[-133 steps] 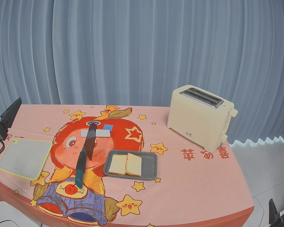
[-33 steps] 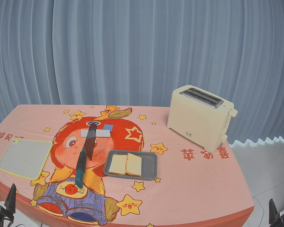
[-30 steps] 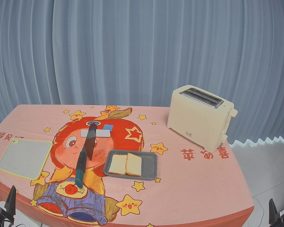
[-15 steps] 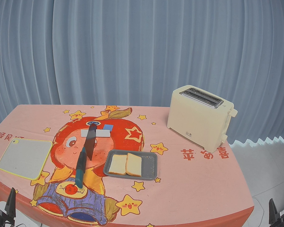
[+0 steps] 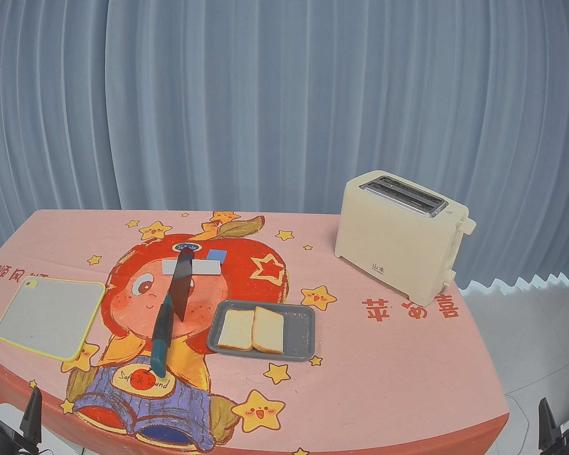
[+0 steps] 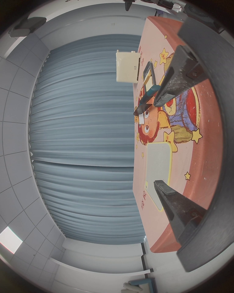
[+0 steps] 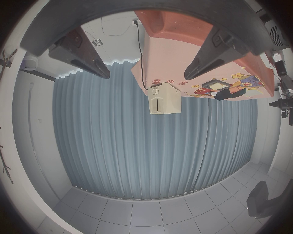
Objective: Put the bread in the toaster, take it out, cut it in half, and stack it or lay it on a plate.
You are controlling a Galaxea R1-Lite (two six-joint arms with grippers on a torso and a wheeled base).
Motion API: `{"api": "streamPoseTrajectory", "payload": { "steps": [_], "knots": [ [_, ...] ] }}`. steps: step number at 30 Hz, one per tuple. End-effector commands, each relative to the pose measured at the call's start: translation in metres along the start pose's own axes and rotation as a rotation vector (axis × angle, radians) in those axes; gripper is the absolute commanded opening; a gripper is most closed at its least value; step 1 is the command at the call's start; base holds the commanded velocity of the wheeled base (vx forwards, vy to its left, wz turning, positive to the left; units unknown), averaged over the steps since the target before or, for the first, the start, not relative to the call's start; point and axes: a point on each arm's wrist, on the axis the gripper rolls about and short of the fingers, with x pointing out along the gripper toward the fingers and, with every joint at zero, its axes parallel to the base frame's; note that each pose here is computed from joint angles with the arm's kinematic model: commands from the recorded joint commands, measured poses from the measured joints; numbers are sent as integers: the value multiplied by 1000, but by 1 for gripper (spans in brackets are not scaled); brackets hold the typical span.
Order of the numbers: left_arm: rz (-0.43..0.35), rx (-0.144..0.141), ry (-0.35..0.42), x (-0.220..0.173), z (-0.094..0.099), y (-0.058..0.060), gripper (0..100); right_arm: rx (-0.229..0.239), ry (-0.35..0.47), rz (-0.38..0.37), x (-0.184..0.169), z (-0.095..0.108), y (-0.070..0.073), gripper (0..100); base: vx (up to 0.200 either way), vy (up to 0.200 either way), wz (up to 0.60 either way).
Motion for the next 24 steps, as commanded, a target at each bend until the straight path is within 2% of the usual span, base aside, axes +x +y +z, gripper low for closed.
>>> {"api": "streamPoseTrajectory", "payload": {
  "steps": [1, 12, 21, 24],
  "knots": [
    [0, 4, 23, 1, -6, 0, 100, 0, 0, 1, 0, -5, 0, 100, 0, 0, 0],
    [2, 5, 26, 1, -6, 0, 100, 0, 0, 1, 0, -5, 0, 100, 0, 0, 0],
    [-2, 23, 42, 1, -8, 0, 100, 0, 0, 1, 0, -5, 0, 100, 0, 0, 0],
    [-42, 16, 42, 1, -8, -1, 100, 0, 0, 1, 0, -5, 0, 100, 0, 0, 0]
  ]
}}
